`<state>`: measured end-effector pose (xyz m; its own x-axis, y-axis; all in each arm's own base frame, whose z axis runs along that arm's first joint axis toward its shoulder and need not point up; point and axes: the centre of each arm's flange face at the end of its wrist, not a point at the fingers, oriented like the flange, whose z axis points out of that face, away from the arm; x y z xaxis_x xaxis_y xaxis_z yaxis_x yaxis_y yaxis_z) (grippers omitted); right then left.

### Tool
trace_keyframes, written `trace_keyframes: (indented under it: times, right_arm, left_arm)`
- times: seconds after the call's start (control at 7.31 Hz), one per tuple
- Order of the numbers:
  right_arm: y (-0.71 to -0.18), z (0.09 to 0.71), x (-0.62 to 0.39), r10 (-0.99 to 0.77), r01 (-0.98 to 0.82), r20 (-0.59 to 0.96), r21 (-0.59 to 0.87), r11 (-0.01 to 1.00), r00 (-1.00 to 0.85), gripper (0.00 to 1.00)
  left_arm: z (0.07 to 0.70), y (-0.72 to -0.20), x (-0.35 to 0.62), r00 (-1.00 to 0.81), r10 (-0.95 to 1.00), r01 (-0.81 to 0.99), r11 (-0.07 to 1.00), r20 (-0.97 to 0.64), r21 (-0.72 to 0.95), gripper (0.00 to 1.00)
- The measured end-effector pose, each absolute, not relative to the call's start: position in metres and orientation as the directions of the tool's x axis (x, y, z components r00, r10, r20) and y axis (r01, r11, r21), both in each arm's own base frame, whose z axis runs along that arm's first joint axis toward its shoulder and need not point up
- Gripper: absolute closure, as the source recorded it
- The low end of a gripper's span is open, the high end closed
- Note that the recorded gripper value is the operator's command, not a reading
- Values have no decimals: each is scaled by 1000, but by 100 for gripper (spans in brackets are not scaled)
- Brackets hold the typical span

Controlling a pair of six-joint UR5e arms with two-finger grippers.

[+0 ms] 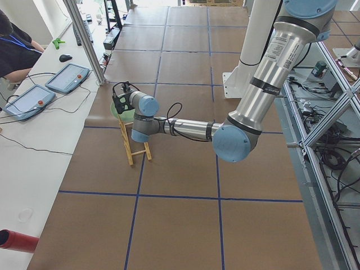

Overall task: Place plate on rack
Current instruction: 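Lower the upright plate with the left gripper between the rack pegs, then open the left gripper and release the plate in the rack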

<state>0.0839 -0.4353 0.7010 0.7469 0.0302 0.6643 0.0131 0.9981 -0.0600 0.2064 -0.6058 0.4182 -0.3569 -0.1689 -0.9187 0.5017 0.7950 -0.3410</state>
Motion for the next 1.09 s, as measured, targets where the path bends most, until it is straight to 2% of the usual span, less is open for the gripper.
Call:
trace_keyframes:
  times: [0.68, 1.09]
  right_arm:
    - [-435, 701, 84, 31, 13, 664, -61, 998, 747, 0]
    - [-435, 701, 84, 31, 13, 664, -60, 998, 747, 0]
  left_arm:
    - [409, -603, 202, -367, -154, 498, 801, -918, -333, 0]
    - [384, -597, 172, -302, -97, 491, 837, -948, -242, 0]
